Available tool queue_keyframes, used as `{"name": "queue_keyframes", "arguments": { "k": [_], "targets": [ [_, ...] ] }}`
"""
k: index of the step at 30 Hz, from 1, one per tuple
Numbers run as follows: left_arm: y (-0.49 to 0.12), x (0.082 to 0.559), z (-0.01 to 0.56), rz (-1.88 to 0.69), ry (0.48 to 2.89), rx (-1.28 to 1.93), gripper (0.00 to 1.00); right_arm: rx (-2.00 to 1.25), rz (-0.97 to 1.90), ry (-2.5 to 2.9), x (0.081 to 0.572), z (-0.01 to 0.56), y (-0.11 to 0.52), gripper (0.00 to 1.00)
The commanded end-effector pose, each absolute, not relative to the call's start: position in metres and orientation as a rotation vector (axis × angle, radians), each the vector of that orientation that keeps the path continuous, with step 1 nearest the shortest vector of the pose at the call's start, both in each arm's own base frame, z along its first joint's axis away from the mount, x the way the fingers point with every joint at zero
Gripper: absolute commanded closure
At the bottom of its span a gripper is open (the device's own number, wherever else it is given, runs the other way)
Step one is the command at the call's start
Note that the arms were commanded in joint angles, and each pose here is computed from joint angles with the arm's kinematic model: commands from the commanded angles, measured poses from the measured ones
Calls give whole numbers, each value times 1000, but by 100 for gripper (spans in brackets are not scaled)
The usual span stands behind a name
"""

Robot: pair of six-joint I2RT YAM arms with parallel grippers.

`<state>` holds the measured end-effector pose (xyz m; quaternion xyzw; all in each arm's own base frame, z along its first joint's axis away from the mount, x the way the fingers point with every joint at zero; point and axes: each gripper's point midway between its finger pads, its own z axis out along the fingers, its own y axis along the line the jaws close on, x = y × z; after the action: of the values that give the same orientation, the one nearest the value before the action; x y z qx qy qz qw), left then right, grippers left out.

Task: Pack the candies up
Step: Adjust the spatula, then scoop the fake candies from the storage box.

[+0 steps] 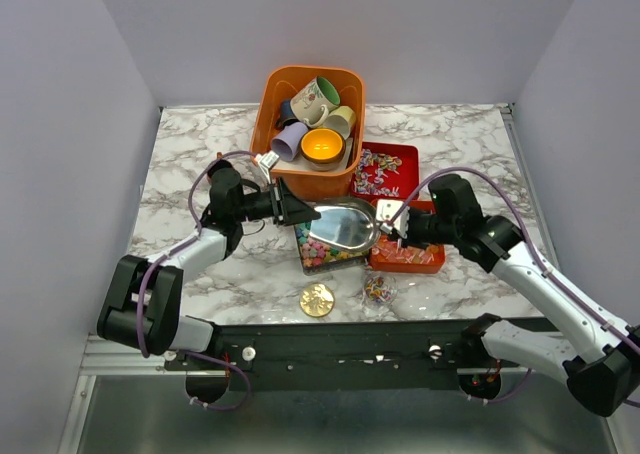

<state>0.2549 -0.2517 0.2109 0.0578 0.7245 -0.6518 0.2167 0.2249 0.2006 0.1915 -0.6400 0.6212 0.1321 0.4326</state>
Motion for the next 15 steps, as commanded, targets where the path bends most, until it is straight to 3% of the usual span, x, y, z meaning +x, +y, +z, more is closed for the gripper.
{"name": "queue_keyframes", "arguments": {
  "k": [1, 2, 6, 15],
  "targets": [
    [-221, 292, 196, -1575, 2028, 28, 52, -1621, 267, 1606, 234, 220, 178, 99],
    [-214, 296, 196, -1542, 2024, 10, 48, -1630, 193, 1578, 245, 237, 167, 100],
    [-191, 304, 187, -1408, 2021, -25, 45, -1754, 52, 1624, 258, 254, 121, 99],
    [-183, 295, 198, -1326, 1964, 52, 44, -2110, -77, 1921, 252, 239, 36, 99]
  ]
}}
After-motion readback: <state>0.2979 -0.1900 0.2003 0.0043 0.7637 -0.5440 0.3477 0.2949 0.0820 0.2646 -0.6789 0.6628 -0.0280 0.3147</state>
